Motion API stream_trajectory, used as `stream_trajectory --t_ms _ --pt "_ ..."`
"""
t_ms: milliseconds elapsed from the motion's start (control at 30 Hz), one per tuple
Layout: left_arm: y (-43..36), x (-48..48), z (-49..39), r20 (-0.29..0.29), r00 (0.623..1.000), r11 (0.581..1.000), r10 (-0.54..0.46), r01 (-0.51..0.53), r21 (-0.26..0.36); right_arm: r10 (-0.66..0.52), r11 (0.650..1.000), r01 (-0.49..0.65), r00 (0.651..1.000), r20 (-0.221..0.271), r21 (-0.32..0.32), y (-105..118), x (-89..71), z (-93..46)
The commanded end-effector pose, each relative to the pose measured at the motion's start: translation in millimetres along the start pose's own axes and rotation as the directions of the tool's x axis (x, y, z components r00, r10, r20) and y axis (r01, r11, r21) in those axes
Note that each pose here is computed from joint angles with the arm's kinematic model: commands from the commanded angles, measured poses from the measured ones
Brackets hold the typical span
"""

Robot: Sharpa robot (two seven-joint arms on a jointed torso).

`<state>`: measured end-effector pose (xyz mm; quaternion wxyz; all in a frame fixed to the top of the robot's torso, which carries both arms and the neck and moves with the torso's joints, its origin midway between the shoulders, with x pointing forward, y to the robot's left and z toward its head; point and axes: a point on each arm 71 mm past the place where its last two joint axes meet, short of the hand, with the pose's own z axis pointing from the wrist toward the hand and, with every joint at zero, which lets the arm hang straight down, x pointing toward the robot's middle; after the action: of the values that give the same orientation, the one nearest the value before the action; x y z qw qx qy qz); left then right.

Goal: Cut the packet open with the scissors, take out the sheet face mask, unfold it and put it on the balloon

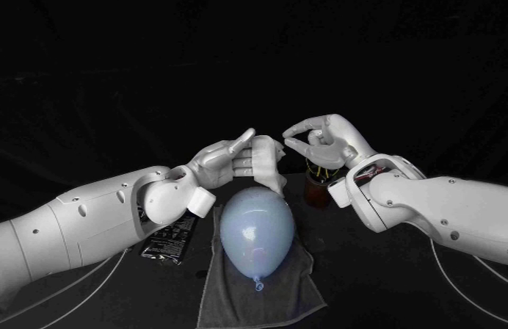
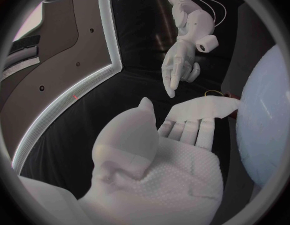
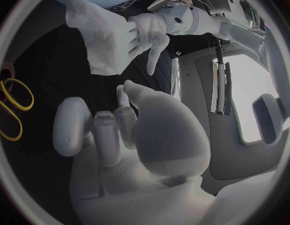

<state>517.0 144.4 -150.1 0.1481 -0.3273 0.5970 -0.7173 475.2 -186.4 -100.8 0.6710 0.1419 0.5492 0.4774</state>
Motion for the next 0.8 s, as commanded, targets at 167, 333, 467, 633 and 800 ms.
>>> stream_trajectory --t_ms 167,333,467,633,800 --pt "-2.3 0.1 0.2 0.025 1.000 0.999 -0.019 0.018 0.026 -0.045 0.996 0.044 0.999 -0.017 -0.084 3.7 3.3 -5.2" --pt "-2.8 0.1 0.5 0.035 0.999 0.999 -0.022 0.021 0.034 -0.073 0.991 0.069 0.997 -0.030 -0.112 4.0 6.4 -7.7" --pt "-3.6 0.5 1.3 0.045 0.999 0.998 -0.029 0.026 0.050 -0.097 0.986 0.091 0.995 -0.039 -0.136 5.1 8.8 -9.4" --pt "-4.7 -0.1 2.6 0.058 0.998 0.997 -0.040 0.036 0.069 -0.117 0.982 0.109 0.992 -0.043 -0.153 5.6 10.3 -10.8" --pt "-6.4 -2.1 3.8 0.074 0.995 0.994 -0.063 0.057 0.089 -0.139 0.977 0.129 0.989 -0.048 -0.168 5.3 12.4 -12.2"
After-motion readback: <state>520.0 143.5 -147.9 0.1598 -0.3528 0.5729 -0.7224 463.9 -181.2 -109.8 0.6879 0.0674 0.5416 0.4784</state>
